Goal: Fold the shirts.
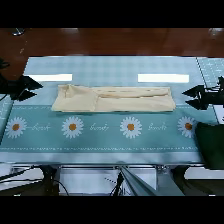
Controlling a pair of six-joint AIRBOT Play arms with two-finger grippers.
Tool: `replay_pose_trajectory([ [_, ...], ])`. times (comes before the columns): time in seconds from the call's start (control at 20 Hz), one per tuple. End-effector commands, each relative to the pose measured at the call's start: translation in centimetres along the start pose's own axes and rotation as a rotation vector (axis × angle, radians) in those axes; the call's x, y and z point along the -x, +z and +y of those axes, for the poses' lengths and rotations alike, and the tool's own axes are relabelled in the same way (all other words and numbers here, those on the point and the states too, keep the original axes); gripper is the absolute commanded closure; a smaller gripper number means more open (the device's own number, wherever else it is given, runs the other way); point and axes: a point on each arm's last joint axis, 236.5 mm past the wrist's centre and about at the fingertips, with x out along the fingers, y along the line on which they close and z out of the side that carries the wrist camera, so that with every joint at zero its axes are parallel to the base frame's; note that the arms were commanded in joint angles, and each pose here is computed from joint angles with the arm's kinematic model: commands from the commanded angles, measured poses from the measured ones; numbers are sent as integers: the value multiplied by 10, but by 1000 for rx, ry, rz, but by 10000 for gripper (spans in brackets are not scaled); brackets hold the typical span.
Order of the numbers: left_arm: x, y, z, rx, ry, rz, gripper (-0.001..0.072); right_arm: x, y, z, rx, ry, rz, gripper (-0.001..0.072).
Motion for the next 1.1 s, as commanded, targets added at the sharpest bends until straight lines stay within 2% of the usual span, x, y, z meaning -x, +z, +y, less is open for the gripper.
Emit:
replay_pose_trajectory([
  [0.0, 5, -17, -44, -30, -157, -133, 6, -19, -3, -3, -33, 24, 4, 91],
  [0.2, -11, -37, -96, -123, -258, -98, 6, -52, -21, 5, -2, 34, 98, 91],
  [0.4, -34, -51, -125, -192, -267, -70, 6, -78, -40, 26, 28, 59, 158, 95],
  [0.45, -39, -56, -130, -204, -271, -57, 7, -80, -41, 32, 38, 67, 162, 165],
  [0.5, -42, -60, -134, -214, -276, -42, 9, -80, -43, 39, 57, 77, 175, 436],
  [0.55, -46, -65, -138, -223, -281, -28, 113, -76, -44, 47, 90, 95, 191, 688],
  [0.6, -47, -68, -140, -227, -284, -19, 483, -70, -44, 55, 110, 109, 200, 694],
  [0.65, -48, -70, -143, -226, -289, -13, 681, -59, -41, 62, 124, 112, 184, 694],
  [0.7, -46, -75, -154, -182, -330, 9, 689, -45, -39, 67, 152, 100, 162, 694],
  [0.8, -42, -94, -185, -212, -439, 60, 689, -13, -47, 66, 247, -2, 145, 694],
  [0.9, -56, -113, -206, -281, -444, 78, 689, 22, -59, 67, 322, -105, 94, 694],
  [1.05, -89, -137, -243, -356, -429, 69, 691, 67, -97, 84, 417, -142, 8, 695],
])
